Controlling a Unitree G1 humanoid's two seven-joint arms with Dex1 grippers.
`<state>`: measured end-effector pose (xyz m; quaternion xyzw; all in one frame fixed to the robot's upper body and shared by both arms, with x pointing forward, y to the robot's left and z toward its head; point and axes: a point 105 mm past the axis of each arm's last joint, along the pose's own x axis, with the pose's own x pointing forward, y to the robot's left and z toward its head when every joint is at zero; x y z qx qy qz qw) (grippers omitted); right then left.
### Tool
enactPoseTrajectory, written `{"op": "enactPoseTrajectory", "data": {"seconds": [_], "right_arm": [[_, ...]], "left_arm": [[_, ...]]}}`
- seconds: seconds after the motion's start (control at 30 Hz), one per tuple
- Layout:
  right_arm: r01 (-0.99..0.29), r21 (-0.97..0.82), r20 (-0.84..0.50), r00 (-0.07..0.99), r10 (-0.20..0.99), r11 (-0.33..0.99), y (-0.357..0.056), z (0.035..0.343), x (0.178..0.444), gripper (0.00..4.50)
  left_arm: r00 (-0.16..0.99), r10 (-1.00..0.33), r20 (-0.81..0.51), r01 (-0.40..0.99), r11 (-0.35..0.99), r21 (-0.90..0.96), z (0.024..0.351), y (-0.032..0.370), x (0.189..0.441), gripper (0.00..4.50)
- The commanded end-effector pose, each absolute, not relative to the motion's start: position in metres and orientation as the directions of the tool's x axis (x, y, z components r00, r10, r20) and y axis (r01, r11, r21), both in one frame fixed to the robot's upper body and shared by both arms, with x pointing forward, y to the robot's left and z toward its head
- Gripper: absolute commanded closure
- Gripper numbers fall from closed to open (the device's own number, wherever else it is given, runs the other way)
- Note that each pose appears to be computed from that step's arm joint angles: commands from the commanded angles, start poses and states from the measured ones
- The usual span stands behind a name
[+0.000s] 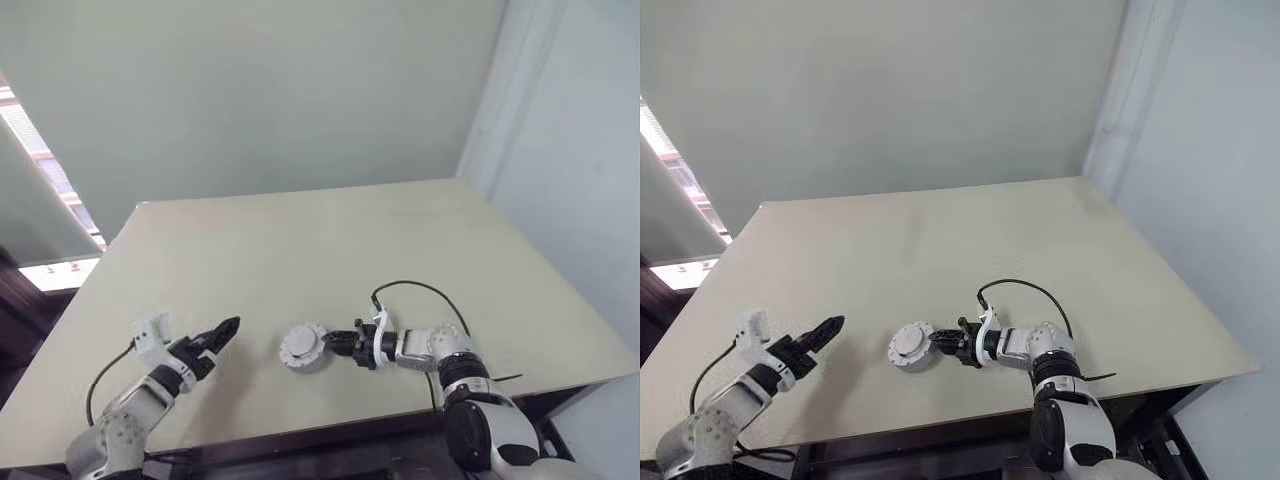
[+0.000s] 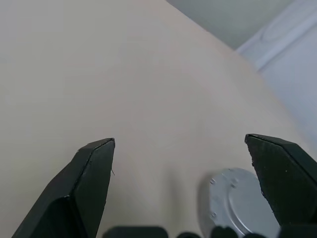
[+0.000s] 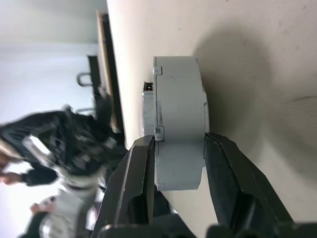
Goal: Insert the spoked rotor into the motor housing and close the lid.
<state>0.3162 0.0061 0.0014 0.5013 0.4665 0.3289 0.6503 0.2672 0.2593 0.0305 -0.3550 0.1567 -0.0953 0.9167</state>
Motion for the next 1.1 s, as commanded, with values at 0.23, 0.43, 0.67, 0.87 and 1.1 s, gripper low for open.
{"op": "enactPoseTrajectory", "data": {"seconds": [0.23,0.43,0.67,0.87,1.1], "right_arm": [[0.003,1.0,-0.015,0.375,0.927,0.015,0.038,0.05,0.323,3.28],[-0.034,0.999,0.047,0.364,0.93,-0.037,0.043,0.069,0.324,3.28],[-0.106,0.991,0.114,0.327,0.938,-0.084,0.051,0.095,0.322,3.28],[-0.163,0.981,0.149,0.292,0.945,-0.104,0.057,0.114,0.318,3.28],[-0.175,0.981,0.132,0.269,0.954,-0.086,0.06,0.115,0.313,3.28]], "left_arm": [[0.969,-0.221,-0.114,0.025,0.542,-0.84,0.033,0.254,0.255,0.0],[0.974,-0.223,-0.027,0.06,0.376,-0.925,0.04,0.24,0.252,0.0],[0.942,-0.335,0.016,0.09,0.208,-0.974,0.041,0.206,0.25,0.0],[0.926,-0.372,0.063,0.108,0.103,-0.989,0.042,0.185,0.255,0.0],[0.924,-0.357,0.139,0.153,0.013,-0.988,0.052,0.176,0.269,0.0]]}}
